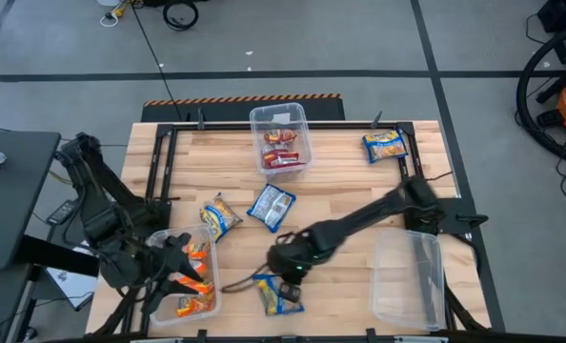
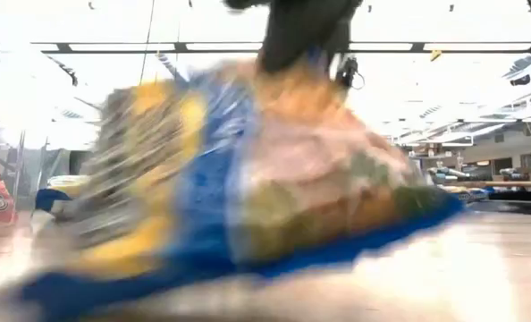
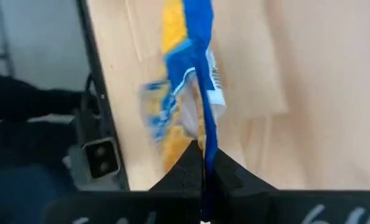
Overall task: Sort Maruchan noodles
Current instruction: Put the blue noodle pack into the bottom right transparent bin
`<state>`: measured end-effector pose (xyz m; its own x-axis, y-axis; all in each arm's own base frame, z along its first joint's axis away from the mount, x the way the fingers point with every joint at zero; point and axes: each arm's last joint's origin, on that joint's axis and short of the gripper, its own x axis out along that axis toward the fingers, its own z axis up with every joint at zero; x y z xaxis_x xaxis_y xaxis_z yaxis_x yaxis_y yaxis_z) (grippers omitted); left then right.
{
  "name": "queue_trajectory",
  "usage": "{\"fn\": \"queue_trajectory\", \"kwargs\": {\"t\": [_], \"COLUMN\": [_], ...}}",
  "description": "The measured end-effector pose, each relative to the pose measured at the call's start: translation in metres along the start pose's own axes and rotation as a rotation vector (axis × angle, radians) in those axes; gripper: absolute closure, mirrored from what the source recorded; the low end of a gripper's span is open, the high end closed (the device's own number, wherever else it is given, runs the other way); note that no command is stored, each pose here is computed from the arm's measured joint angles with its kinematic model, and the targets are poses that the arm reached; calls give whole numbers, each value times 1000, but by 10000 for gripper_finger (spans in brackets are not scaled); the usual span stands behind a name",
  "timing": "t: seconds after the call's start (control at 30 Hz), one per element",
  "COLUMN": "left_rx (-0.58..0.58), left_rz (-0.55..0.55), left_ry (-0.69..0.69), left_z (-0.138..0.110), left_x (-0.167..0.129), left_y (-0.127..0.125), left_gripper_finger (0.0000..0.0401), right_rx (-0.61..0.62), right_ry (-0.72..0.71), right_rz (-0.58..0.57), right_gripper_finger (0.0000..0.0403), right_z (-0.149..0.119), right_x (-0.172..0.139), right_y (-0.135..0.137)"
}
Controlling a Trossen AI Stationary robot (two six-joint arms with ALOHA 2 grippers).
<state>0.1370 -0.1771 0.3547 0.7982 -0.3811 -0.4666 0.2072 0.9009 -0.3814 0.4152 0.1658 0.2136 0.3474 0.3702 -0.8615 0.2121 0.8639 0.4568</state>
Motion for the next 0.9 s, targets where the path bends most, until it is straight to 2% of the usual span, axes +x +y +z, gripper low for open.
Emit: {"fn": "queue_trajectory", "kwargs": {"t": [0.1, 0.2, 0.37, 0.47, 0.7, 0.9], "left_rx": [-4, 4, -2, -17, -108, -192], "left_rz": [20, 49, 114, 168, 285, 382], "left_ry": [-8, -41, -133, -202, -359, -469], "left_z": [5, 13, 33, 48, 75, 89], "left_x": [3, 7, 15, 19, 20, 17], "left_y": [6, 14, 31, 46, 79, 99], "left_gripper_finger": [264, 264, 264, 264, 264, 264], "right_rx": [-32, -41, -66, -90, -175, -208], "right_ry": [-94, -175, -244, -235, -170, -108], "right_rz": [-85, -121, -164, -178, -131, -142], "right_gripper_finger": [399, 400, 400, 401, 401, 400], "right_z": [-22, -48, -93, -119, -179, -232], "right_x": [-47, -94, -155, -182, -235, -265], "right_y": [23, 42, 56, 57, 56, 48]}}
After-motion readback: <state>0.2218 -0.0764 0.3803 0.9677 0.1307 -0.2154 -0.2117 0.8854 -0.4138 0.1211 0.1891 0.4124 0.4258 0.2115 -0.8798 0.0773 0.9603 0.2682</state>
